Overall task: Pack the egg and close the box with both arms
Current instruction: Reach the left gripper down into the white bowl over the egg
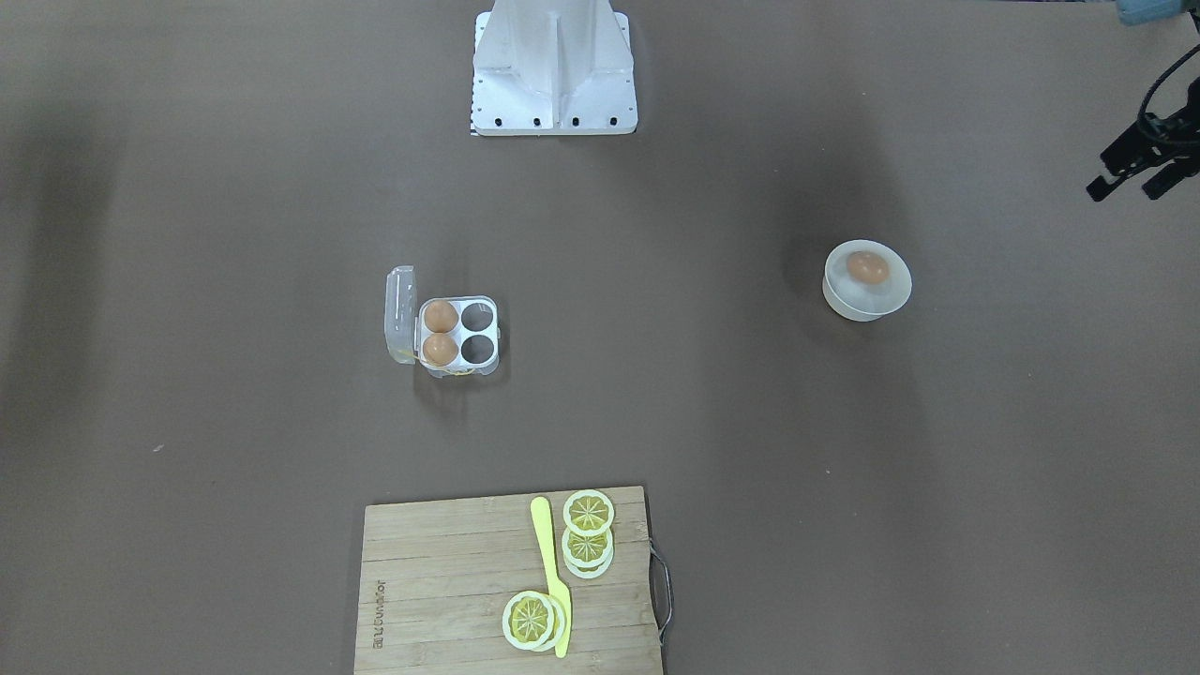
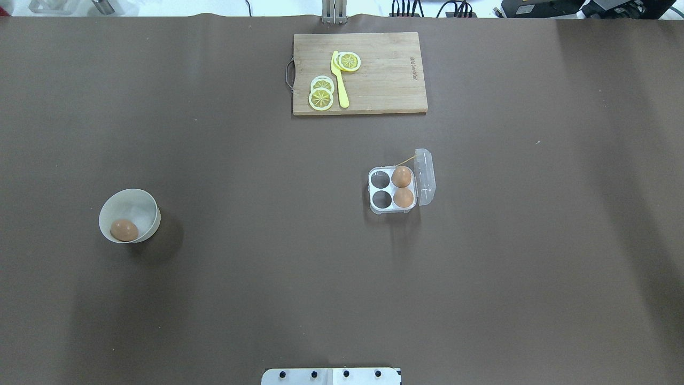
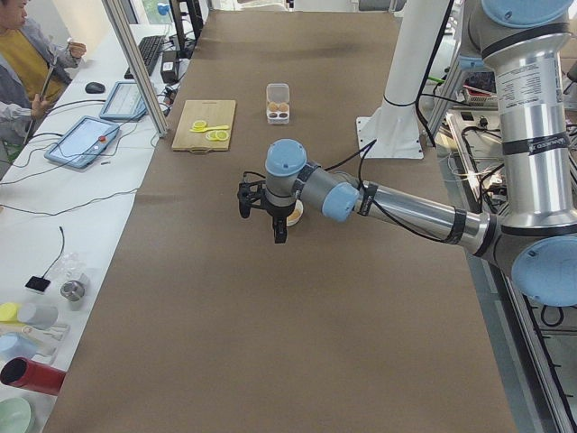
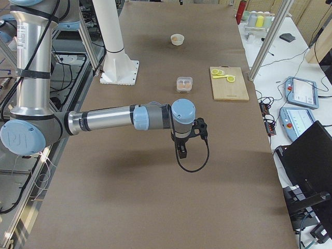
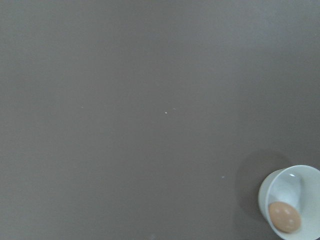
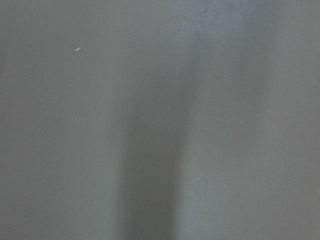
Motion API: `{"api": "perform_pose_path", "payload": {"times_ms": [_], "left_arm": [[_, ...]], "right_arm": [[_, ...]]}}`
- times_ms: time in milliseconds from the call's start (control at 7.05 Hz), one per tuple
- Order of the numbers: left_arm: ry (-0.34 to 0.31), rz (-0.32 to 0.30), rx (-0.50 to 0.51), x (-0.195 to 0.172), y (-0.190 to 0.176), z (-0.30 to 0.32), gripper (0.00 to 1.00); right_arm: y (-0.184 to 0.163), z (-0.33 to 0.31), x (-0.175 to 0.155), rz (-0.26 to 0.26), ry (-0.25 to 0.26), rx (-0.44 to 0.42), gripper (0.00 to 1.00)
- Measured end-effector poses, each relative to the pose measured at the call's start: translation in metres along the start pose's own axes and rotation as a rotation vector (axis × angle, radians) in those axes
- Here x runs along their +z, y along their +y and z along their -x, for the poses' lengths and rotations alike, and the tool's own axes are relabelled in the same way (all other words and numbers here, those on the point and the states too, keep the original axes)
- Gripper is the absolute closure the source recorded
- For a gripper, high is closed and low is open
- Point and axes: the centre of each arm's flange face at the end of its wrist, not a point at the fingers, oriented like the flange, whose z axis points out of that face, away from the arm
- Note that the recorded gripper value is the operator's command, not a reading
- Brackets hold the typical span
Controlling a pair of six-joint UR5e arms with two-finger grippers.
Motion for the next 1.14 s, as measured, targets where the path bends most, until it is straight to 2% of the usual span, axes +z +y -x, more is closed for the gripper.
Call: {"api": "perform_pose_path", "payload": {"times_ms": [284,426,709,1135], "left_arm": [[-0.01,0.034,-0.277,0.038,0.001,-0.072,0.03],[-0.058,0.022,-0.403,0.076,0.013,-0.116,0.1],[-0.131,-0.018,-0.519,0.139,0.037,-0.163,0.19],[-0.186,-0.024,-0.618,0.183,0.058,-0.178,0.29]], "right_arm": [[-0.001,0.001,0.001,0.003,0.0,0.001,0.0],[-0.001,0.001,0.001,0.003,0.0,0.001,0.0],[-0.001,0.003,0.0,0.001,0.0,-0.002,0.0],[-0.001,0.007,-0.003,-0.005,0.0,-0.008,0.0]]}}
